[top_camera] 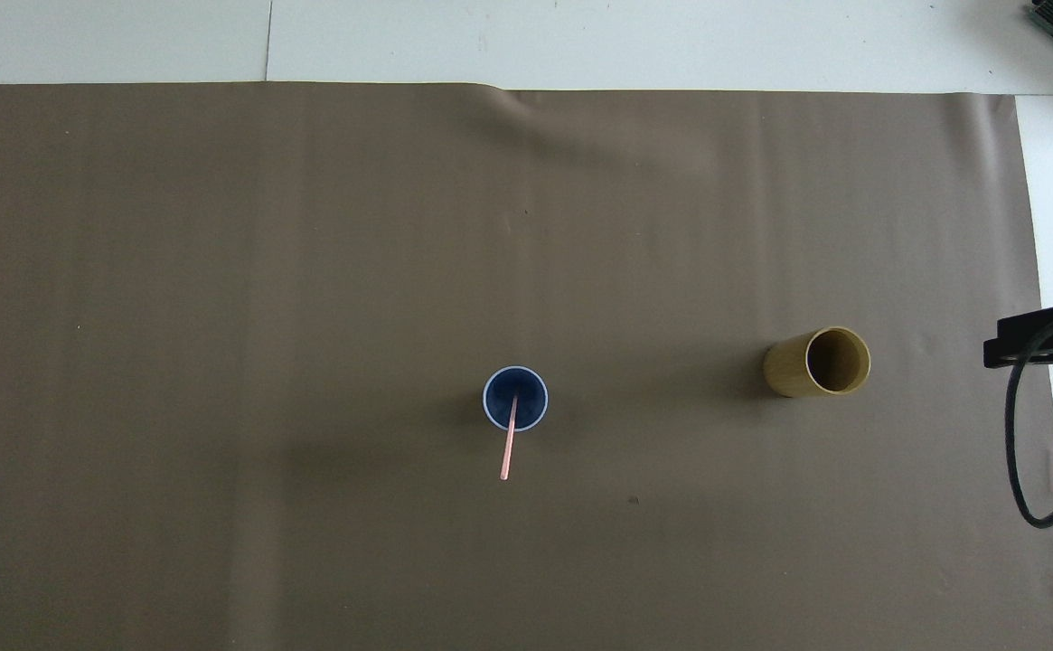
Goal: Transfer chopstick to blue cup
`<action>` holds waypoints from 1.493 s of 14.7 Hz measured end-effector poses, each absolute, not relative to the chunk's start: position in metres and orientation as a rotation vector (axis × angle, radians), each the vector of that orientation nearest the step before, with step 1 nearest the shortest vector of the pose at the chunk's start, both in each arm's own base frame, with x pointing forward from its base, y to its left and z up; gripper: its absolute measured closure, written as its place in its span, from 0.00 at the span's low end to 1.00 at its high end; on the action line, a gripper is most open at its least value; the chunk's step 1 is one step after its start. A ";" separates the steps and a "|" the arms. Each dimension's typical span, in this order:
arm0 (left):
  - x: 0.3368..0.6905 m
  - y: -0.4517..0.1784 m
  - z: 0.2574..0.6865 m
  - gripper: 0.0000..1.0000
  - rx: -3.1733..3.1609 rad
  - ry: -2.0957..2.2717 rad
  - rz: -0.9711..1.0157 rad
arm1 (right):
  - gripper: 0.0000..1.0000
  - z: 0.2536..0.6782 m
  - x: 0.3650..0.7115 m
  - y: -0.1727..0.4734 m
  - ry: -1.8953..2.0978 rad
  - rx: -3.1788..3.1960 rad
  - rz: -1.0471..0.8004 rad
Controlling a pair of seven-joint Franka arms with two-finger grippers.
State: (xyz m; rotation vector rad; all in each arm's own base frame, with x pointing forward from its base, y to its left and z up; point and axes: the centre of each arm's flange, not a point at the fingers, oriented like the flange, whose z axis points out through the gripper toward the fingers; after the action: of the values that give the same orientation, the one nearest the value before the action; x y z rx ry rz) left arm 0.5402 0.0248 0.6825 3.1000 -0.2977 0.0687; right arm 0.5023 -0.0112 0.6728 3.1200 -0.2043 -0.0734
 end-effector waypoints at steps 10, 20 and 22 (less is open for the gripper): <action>0.539 0.047 0.683 0.00 3.119 -0.238 0.067 | 0.00 0.673 0.503 -0.010 -0.181 3.117 -0.067; 0.539 0.044 0.683 0.00 3.118 -0.246 0.067 | 0.00 0.673 0.503 -0.010 -0.179 3.116 -0.067; 0.539 0.044 0.683 0.00 3.118 -0.246 0.067 | 0.00 0.673 0.503 -0.010 -0.178 3.116 -0.067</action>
State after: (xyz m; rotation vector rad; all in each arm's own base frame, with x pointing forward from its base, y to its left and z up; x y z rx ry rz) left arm 0.5387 0.0437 0.6829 3.1181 -0.2461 0.0673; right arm 0.5026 -0.0096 0.6734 3.1165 -0.1785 -0.0670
